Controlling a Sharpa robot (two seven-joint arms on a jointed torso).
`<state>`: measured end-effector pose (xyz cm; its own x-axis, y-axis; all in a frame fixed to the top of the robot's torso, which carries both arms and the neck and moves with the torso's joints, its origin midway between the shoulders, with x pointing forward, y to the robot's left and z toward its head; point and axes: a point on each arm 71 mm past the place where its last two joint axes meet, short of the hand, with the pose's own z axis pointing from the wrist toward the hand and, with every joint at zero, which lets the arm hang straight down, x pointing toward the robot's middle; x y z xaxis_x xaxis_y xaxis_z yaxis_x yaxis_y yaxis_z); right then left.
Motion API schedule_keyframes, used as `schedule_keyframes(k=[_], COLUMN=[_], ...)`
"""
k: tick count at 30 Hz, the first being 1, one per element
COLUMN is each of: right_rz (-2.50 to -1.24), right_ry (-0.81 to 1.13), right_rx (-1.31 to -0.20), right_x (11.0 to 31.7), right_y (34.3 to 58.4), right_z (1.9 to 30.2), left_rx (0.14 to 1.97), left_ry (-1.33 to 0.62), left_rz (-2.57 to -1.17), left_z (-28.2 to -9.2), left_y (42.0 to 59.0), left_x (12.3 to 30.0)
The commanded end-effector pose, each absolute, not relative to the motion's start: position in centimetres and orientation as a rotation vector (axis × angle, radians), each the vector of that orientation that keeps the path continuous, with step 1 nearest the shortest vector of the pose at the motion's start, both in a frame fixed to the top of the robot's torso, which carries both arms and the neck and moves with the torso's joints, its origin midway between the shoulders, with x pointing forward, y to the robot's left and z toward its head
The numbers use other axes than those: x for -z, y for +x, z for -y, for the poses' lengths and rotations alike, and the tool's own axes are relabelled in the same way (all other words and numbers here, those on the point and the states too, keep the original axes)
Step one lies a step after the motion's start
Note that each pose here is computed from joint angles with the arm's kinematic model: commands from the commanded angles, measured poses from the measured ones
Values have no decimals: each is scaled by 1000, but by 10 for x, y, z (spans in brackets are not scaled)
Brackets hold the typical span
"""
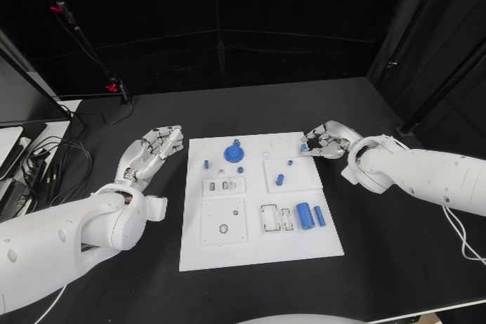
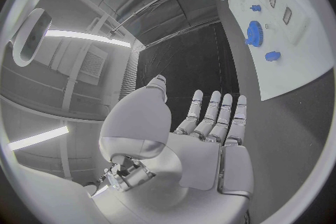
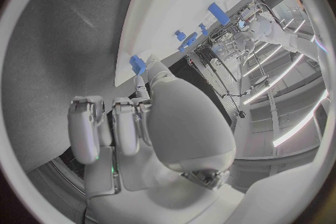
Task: Assemble the parts on the task board
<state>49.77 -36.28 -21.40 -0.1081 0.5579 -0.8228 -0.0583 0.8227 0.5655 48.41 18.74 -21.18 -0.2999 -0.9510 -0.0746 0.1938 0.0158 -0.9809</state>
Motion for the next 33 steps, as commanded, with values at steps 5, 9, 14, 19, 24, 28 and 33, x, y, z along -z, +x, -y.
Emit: schedule_keyframes(k=[5, 9, 14, 19, 24, 28, 33], right_rz=[-1630, -1626, -1624, -1619, -1612, -1608, -1605], right_ry=[407, 407, 406, 403, 400, 399, 400], right_rx=[-525, -524, -525, -529, -532, -532, -531], right_x=[217, 217, 217, 217, 216, 216, 216], right_y=[498, 498, 499, 499, 499, 499, 500], right_z=[361, 361, 360, 359, 358, 358, 358], left_rx=[1613, 1613, 1612, 1611, 1611, 1610, 1610], left_ry=[-699, -699, -700, -700, -700, -700, -700], left_rz=[-1092, -1093, -1093, -1094, -1095, -1095, -1095], left_z=[-187, -187, -187, -187, -186, -186, -186], left_y=[478, 478, 478, 479, 479, 479, 479], left_x=[194, 194, 194, 194, 194, 194, 194])
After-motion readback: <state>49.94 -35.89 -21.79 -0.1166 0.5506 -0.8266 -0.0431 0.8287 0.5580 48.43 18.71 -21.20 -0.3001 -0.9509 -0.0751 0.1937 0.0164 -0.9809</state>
